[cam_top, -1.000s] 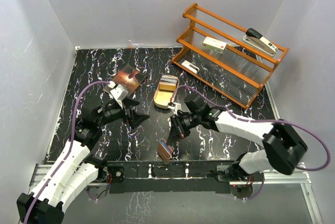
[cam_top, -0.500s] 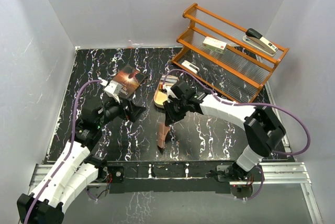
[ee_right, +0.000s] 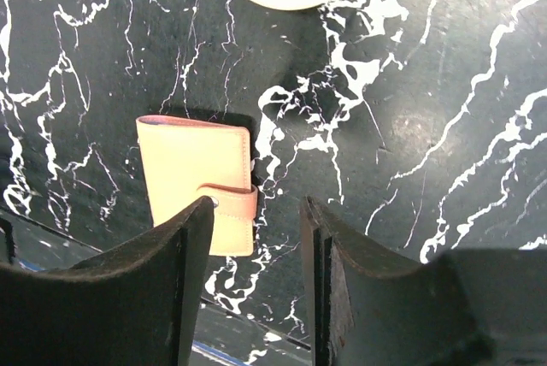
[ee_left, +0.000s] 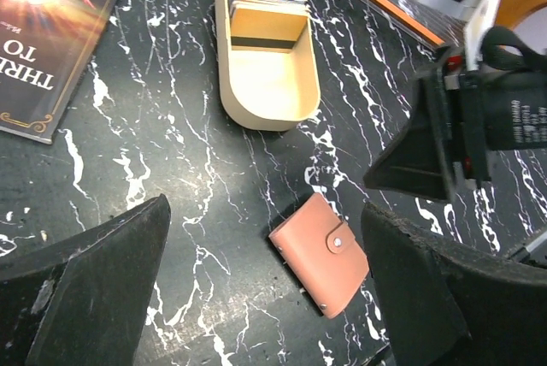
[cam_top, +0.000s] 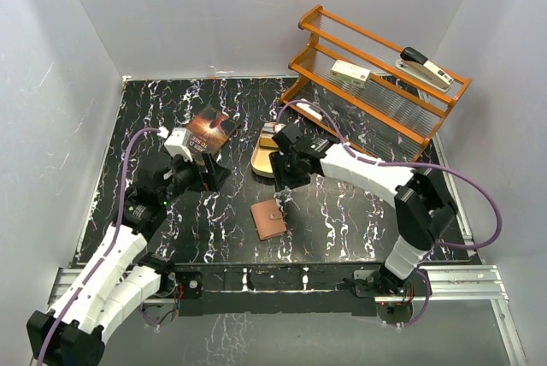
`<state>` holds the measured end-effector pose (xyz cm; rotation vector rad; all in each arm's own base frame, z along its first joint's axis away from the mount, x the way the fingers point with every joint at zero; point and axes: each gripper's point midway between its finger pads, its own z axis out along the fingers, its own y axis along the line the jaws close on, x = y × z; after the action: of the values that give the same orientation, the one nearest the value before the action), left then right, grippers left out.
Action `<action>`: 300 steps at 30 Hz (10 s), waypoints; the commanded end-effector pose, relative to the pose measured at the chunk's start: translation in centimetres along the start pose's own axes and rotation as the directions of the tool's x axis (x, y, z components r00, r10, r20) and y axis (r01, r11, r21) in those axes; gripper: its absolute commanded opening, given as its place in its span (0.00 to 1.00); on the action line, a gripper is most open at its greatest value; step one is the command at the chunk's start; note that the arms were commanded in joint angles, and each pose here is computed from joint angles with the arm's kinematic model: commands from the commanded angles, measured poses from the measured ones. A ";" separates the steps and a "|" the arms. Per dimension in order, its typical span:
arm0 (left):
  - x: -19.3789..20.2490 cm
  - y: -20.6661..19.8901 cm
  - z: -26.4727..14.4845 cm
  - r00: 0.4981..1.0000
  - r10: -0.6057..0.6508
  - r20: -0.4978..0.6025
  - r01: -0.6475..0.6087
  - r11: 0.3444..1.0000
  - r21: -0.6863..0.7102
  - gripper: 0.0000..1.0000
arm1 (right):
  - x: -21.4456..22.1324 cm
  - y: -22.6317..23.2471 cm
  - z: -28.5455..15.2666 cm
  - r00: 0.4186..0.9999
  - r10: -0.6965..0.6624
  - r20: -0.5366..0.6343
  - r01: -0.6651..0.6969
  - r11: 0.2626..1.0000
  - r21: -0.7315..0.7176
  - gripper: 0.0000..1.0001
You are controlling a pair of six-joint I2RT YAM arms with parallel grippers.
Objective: Put the credit cards into the card holder
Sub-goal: Place the card holder at the center of the board, then open the card holder at the center of the board.
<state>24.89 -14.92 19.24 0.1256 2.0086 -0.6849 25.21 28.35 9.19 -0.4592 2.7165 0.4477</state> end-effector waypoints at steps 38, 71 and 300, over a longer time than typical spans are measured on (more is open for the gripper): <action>6.9 -0.7 1.8 0.862 -0.410 -0.299 0.403 0.911 -0.089 0.75 | 7.4 2.3 5.7 0.999 -0.019 -0.026 0.022 0.989 0.144 0.29; 12.9 -1.0 3.6 0.705 -0.496 -0.507 0.514 0.850 -0.115 0.70 | 2.7 9.5 -3.0 0.943 0.135 0.303 -0.013 0.928 -0.372 0.00; 14.0 -3.4 4.4 0.744 -0.478 -0.467 0.545 0.839 0.009 0.00 | 3.2 9.5 2.0 0.981 0.170 0.088 -0.137 0.945 -0.296 0.62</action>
<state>19.54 -22.33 6.43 -0.2490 2.4943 -1.2237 18.99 35.00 7.89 -0.2530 2.6464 0.8313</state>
